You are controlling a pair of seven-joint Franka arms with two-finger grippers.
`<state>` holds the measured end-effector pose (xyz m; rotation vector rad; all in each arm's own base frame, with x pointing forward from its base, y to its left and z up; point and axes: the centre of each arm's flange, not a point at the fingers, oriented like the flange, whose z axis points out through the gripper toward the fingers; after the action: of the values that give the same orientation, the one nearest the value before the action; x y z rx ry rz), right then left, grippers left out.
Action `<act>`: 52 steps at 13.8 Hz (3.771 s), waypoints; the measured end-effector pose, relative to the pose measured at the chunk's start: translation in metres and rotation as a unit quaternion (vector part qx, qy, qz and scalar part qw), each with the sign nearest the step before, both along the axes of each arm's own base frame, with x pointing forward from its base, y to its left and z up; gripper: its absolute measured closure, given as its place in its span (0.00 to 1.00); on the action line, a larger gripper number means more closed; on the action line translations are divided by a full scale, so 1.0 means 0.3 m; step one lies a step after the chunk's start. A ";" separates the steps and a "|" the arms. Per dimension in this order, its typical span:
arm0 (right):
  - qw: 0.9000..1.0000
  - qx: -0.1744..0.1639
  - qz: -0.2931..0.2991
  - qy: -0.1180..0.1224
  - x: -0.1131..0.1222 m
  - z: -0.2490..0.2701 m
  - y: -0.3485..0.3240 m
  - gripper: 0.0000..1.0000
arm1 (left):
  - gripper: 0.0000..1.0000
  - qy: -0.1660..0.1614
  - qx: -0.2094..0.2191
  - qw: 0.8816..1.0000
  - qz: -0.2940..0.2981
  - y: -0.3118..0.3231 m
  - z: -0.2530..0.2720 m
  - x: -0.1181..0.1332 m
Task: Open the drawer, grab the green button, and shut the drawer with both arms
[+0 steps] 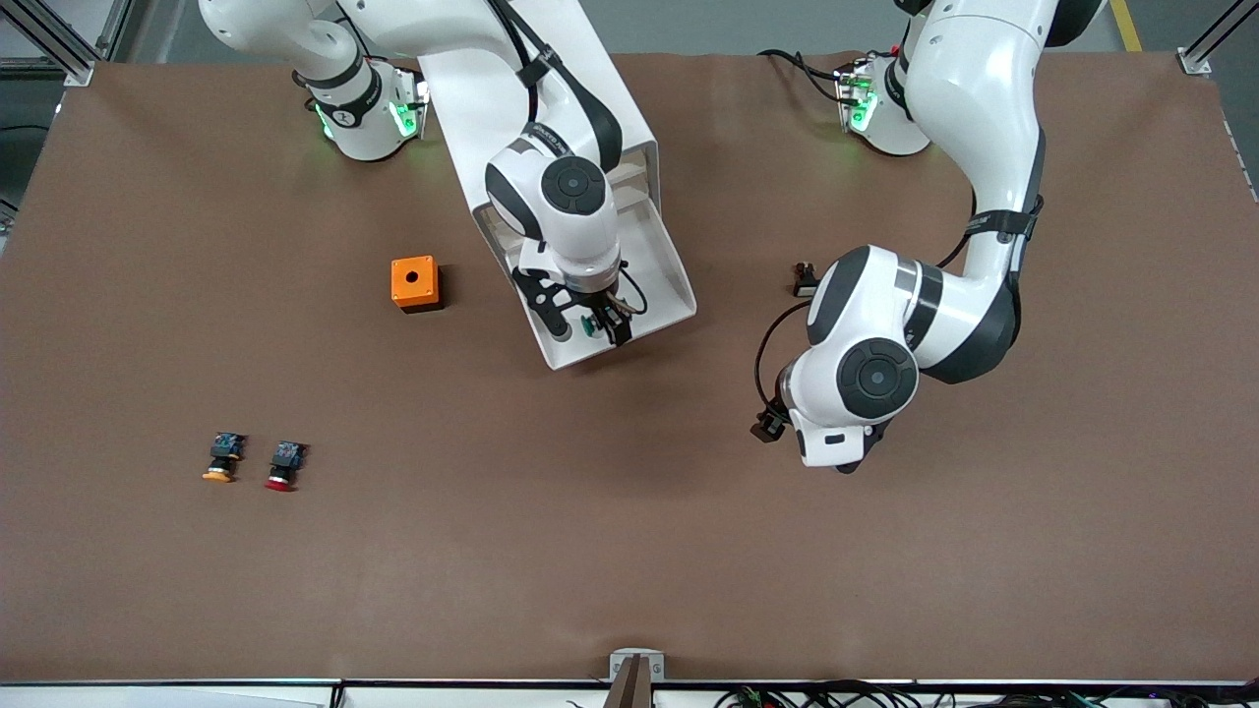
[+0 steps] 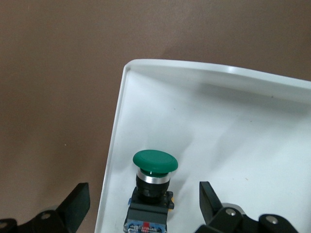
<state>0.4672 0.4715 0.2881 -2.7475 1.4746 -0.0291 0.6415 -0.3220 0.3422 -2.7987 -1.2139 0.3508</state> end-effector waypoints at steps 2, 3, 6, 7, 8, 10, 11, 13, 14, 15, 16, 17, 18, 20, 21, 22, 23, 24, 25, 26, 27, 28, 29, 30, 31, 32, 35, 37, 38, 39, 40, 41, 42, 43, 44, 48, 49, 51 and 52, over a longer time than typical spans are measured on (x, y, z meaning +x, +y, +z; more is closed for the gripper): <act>1.000 -0.001 -0.001 0.001 -0.009 -0.006 0.012 0.01 | 0.00 -0.004 -0.014 0.999 -0.048 -0.014 -0.001 -0.004; 1.000 -0.002 -0.001 0.002 -0.017 -0.012 0.019 0.03 | 0.00 -0.008 -0.021 0.997 -0.071 -0.027 -0.002 -0.008; 1.000 -0.003 -0.001 0.003 -0.033 -0.023 0.033 0.07 | 0.00 -0.028 -0.037 0.992 -0.116 -0.091 -0.015 -0.027; 1.000 -0.003 -0.002 0.003 -0.034 -0.024 0.035 0.10 | 0.00 -0.036 -0.041 0.991 -0.123 -0.117 -0.024 -0.036; 1.000 -0.003 -0.003 0.003 -0.035 -0.025 0.037 0.10 | 0.00 -0.044 -0.047 0.990 -0.129 -0.146 -0.038 -0.047; 1.000 -0.005 -0.008 0.004 -0.038 -0.039 0.048 0.11 | 0.00 -0.054 -0.058 0.987 -0.138 -0.197 -0.073 -0.072; 1.000 -0.006 -0.010 0.005 -0.043 -0.052 0.059 0.11 | 0.00 -0.058 -0.063 0.986 -0.141 -0.218 -0.092 -0.083; 1.000 -0.007 -0.013 0.005 -0.047 -0.070 0.081 0.17 | 0.00 -0.063 -0.071 0.985 -0.145 -0.250 -0.127 -0.101; 1.000 -0.007 -0.012 0.005 -0.047 -0.074 0.088 0.23 | 0.00 -0.062 -0.073 0.984 -0.147 -0.263 -0.143 -0.109; 1.000 -0.006 -0.011 0.004 -0.046 -0.072 0.094 0.33 | 0.00 -0.059 -0.075 0.984 -0.150 -0.275 -0.159 -0.118; 1.000 -0.004 -0.011 0.002 -0.043 -0.064 0.099 0.47 | 0.00 -0.056 -0.076 0.984 -0.152 -0.285 -0.174 -0.126; 1.000 -0.001 -0.011 0.000 -0.039 -0.053 0.104 0.58 | 0.00 -0.052 -0.076 0.984 -0.154 -0.294 -0.190 -0.134; 1.000 0.001 -0.011 -0.002 -0.035 -0.044 0.109 0.59 | 0.00 -0.047 -0.077 0.984 -0.156 -0.304 -0.208 -0.141; 1.000 0.003 -0.011 -0.004 -0.031 -0.033 0.114 0.59 | 0.00 -0.039 -0.078 0.983 -0.159 -0.320 -0.244 -0.156; 1.000 0.002 -0.011 -0.003 -0.030 -0.030 0.114 0.59 | 0.00 -0.035 -0.080 0.983 -0.160 -0.331 -0.261 -0.166; 1.000 -0.004 -0.008 0.001 -0.026 -0.022 0.112 0.59 | 0.00 -0.032 -0.083 0.983 -0.161 -0.347 -0.277 -0.177; 1.000 -0.012 0.003 0.007 -0.019 -0.005 0.110 0.59 | 0.00 -0.031 -0.089 0.983 -0.161 -0.368 -0.291 -0.189; 0.999 -0.023 0.023 0.015 -0.005 0.023 0.103 0.59 | 0.00 -0.030 -0.097 0.982 -0.159 -0.392 -0.304 -0.202; 0.998 -0.031 0.044 0.022 0.024 0.062 0.084 0.59 | 0.00 -0.029 -0.103 0.982 -0.157 -0.416 -0.317 -0.218; 0.997 -0.036 0.066 0.028 0.069 0.111 0.048 0.59 | 0.00 -0.026 -0.107 0.982 -0.156 -0.432 -0.328 -0.230; 0.995 -0.037 0.092 0.031 0.128 0.169 -0.010 0.59 | 0.00 -0.021 -0.112 0.981 -0.154 -0.447 -0.337 -0.242; 0.992 -0.036 0.118 0.035 0.188 0.223 -0.084 0.59 | 0.00 -0.017 -0.115 0.981 -0.155 -0.465 -0.346 -0.258; 0.989 -0.035 0.139 0.039 0.242 0.269 -0.166 0.59 | 0.00 -0.013 -0.117 0.981 -0.157 -0.482 -0.356 -0.274; 0.986 -0.033 0.158 0.041 0.295 0.310 -0.257 0.59 | 0.00 -0.010 -0.116 0.981 -0.156 -0.498 -0.366 -0.289; 0.982 -0.030 0.179 0.043 0.344 0.340 -0.348 0.59 | 0.00 -0.006 -0.115 0.981 -0.156 -0.516 -0.376 -0.307; 0.978 -0.027 0.202 0.044 0.389 0.356 -0.442 0.59 | 0.00 -0.003 -0.113 0.981 -0.156 -0.538 -0.387 -0.328; 0.962 -0.021 0.268 0.052 0.503 0.336 -0.741 0.59 | 0.00 0.003 -0.107 0.982 -0.153 -0.603 -0.401 -0.391; 0.948 -0.017 0.316 0.033 0.573 0.266 -0.958 0.59 | 0.00 0.007 -0.102 0.984 -0.147 -0.649 -0.401 -0.437; 0.940 -0.019 0.339 0.018 0.597 0.208 -1.075 0.59 | 0.00 0.009 -0.099 0.984 -0.145 -0.676 -0.402 -0.465; 0.933 -0.022 0.359 0.005 0.611 0.140 -1.183 0.59 | 0.00 0.012 -0.096 0.985 -0.144 -0.705 -0.404 -0.499; 0.927 -0.026 0.374 -0.002 0.620 0.070 -1.276 0.59 | 0.00 0.016 -0.092 0.985 -0.144 -0.735 -0.411 -0.538; 0.922 -0.030 0.387 -0.005 0.626 -0.003 -1.351 0.59 | 0.00 0.020 -0.088 0.985 -0.144 -0.764 -0.420 -0.579; 0.918 -0.033 0.394 -0.005 0.631 -0.070 -1.401 0.59 | 0.00 0.023 -0.084 0.986 -0.144 -0.794 -0.426 -0.621; 0.917 -0.035 0.398 -0.005 0.635 -0.127 -1.428 0.59 | 0.00 0.026 -0.080 0.986 -0.143 -0.823 -0.429 -0.661; 0.916 -0.036 0.401 -0.004 0.636 -0.175 -1.434 0.59 | 0.00 0.028 -0.076 0.987 -0.141 -0.850 -0.431 -0.699; 0.914 -0.028 0.404 0.000 0.631 -0.259 -1.399 0.59 | 0.00 0.037 -0.070 0.988 -0.132 -0.930 -0.429 -0.812; 0.915 -0.024 0.402 -0.001 0.632 -0.263 -1.393 0.59 | 0.00 0.040 -0.072 0.988 -0.133 -0.943 -0.427 -0.831; 0.916 -0.019 0.400 -0.003 0.633 -0.264 -1.380 0.59 | 0.00 0.038 -0.078 0.987 -0.137 -0.965 -0.422 -0.855; 0.916 -0.017 0.400 -0.003 0.632 -0.265 -1.375 0.59 | 0.00 0.035 -0.081 0.986 -0.139 -0.975 -0.420 -0.864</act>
<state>0.6568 0.0592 0.2085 -3.1300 0.2541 -0.0467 0.3822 -0.6144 0.2162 -3.0084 -0.7994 0.5428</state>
